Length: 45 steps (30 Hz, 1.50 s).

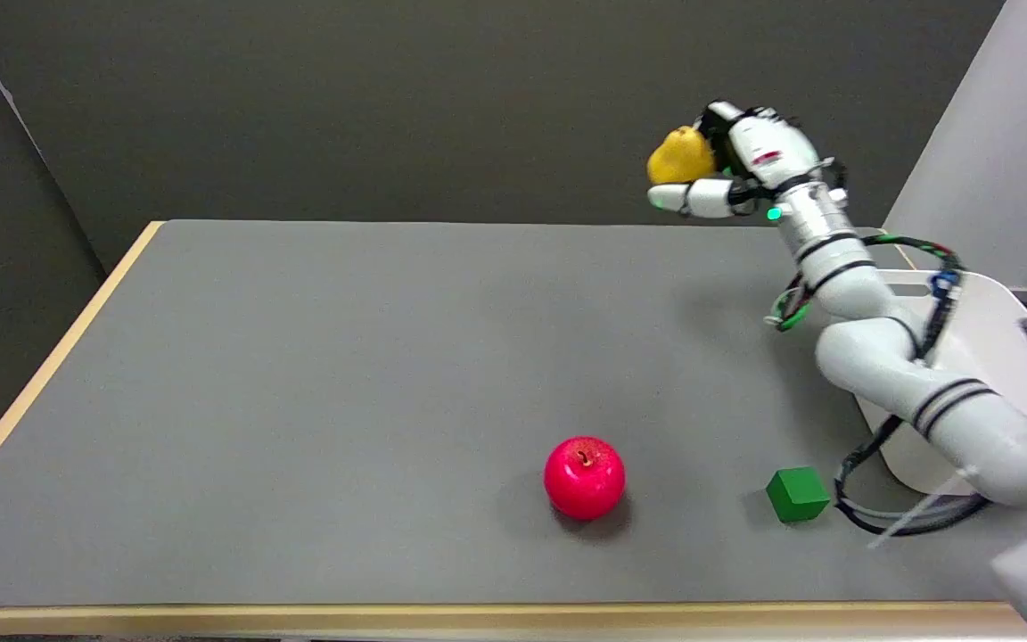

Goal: Place the yellow pear into the white box.

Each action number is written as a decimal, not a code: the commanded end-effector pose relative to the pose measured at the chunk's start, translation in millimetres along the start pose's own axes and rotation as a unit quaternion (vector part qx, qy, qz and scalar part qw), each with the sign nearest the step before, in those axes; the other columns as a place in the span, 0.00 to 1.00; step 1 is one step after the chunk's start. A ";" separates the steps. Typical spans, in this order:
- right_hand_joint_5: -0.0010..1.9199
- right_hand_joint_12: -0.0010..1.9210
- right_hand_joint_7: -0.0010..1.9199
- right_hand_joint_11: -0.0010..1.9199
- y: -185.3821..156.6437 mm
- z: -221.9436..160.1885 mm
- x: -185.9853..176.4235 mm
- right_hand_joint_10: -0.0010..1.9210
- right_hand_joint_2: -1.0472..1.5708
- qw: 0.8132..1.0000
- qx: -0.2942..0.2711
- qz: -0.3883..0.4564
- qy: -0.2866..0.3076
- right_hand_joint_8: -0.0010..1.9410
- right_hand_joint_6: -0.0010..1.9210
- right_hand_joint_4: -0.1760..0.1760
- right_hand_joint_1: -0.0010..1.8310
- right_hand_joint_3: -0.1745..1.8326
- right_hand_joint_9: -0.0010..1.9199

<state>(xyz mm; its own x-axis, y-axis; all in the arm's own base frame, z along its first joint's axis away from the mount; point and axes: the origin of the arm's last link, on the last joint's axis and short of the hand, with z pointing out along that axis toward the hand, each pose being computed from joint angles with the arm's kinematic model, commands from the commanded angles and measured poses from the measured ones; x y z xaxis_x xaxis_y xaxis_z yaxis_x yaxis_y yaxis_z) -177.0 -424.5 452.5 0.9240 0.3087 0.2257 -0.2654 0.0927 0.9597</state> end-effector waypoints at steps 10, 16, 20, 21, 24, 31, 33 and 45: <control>0.32 1.00 0.41 0.12 101.1 -179.9 129.4 1.00 0.83 0.976 -0.137 -0.085 0.149 1.00 0.85 0.44 0.50 0.31 0.45; 0.32 1.00 0.41 0.12 122.0 -220.7 126.0 1.00 0.83 0.968 -0.184 -0.089 0.148 1.00 0.85 0.43 0.51 0.31 0.45; 0.32 1.00 0.41 0.11 141.3 -241.4 117.1 1.00 0.83 0.961 -0.224 -0.087 0.139 1.00 0.85 0.43 0.51 0.31 0.45; 0.32 1.00 0.42 0.12 146.7 -246.1 113.9 1.00 0.83 0.959 -0.234 -0.087 0.134 0.99 0.85 0.44 0.51 0.31 0.45; 0.32 1.00 0.42 0.13 160.2 -256.6 102.2 1.00 0.83 0.955 -0.257 -0.090 0.114 0.99 0.85 0.45 0.51 0.31 0.46; 0.33 1.00 0.43 0.14 175.4 -264.2 74.1 1.00 0.82 0.952 -0.284 -0.073 0.081 0.99 0.84 0.46 0.51 0.32 0.46; 0.33 1.00 0.43 0.14 174.4 -261.6 64.9 1.00 0.82 0.955 -0.280 -0.071 0.069 0.99 0.84 0.46 0.51 0.32 0.46; 0.32 1.00 0.42 0.13 169.3 -246.7 38.2 1.00 0.83 0.962 -0.264 -0.057 0.041 0.99 0.85 0.48 0.50 0.32 0.45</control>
<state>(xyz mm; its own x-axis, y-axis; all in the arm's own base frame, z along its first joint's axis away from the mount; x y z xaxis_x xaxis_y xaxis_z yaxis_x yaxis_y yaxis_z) -224.9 -165.8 579.3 0.9168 0.3960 0.0509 -0.2875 0.5663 0.7724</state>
